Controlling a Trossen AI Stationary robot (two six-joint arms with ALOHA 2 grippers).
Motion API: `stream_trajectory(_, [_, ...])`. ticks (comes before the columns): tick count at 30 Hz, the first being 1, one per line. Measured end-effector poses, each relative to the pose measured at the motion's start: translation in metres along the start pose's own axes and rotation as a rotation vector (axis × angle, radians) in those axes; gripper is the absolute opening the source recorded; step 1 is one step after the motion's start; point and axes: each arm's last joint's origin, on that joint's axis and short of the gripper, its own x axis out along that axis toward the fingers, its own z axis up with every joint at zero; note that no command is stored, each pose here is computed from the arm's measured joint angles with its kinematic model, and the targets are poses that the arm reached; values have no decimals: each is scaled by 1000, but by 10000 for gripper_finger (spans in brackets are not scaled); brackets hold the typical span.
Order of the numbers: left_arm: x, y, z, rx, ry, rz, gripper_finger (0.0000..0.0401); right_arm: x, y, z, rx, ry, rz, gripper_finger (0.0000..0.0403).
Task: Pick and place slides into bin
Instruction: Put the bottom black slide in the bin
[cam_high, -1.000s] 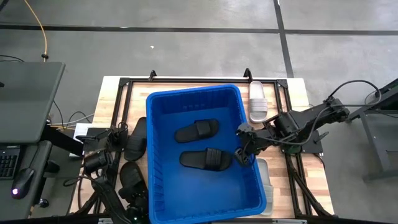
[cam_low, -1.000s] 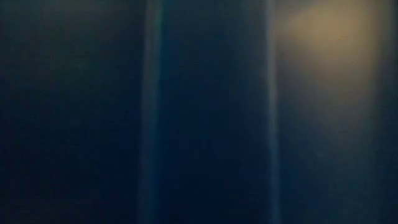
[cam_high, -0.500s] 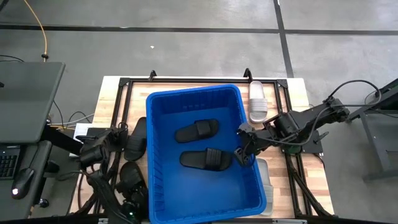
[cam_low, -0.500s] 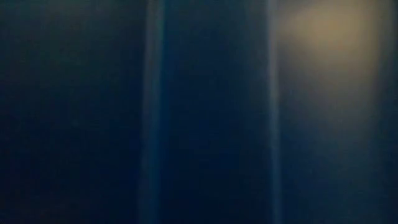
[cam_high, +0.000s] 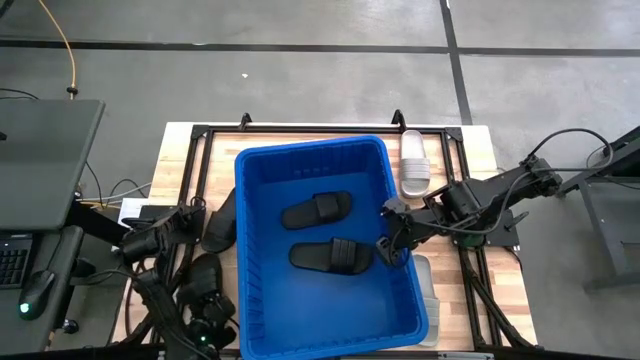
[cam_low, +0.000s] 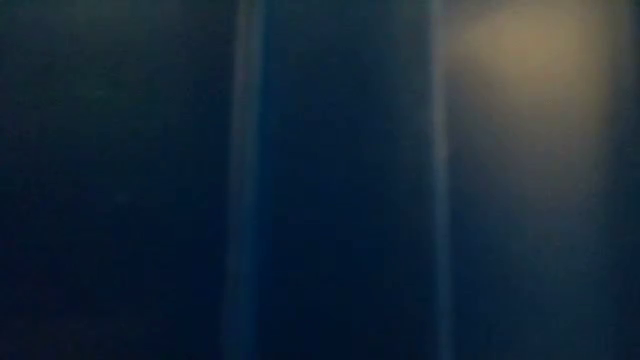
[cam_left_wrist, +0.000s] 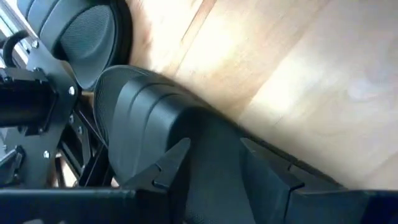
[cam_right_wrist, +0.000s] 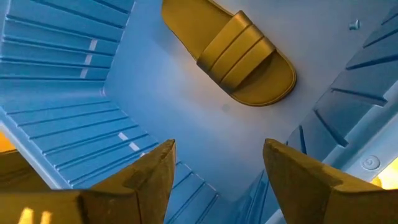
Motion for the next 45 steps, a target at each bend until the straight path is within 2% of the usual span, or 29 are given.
stream_trajectory(9, [-1,1,2,61,-63,-15,124,0,0,0,14,-17,-5,232])
stream_trajectory(20, [16,13,-7,74,-46,60,124,0,0,1,17,-26,-1,232])
stream_trajectory(26, [32,20,-18,85,19,144,124,0,2,1,23,-32,16,232])
stream_trajectory(33, [45,26,-23,166,7,197,123,0,2,2,17,-48,13,232])
stream_trajectory(36, [45,26,-22,216,4,195,101,0,2,2,18,-63,14,232])
stream_trajectory(40, [39,26,-21,288,-32,169,17,0,2,3,16,-66,13,232])
stream_trajectory(45, [25,32,-15,247,-61,88,6,0,2,3,15,-71,11,232])
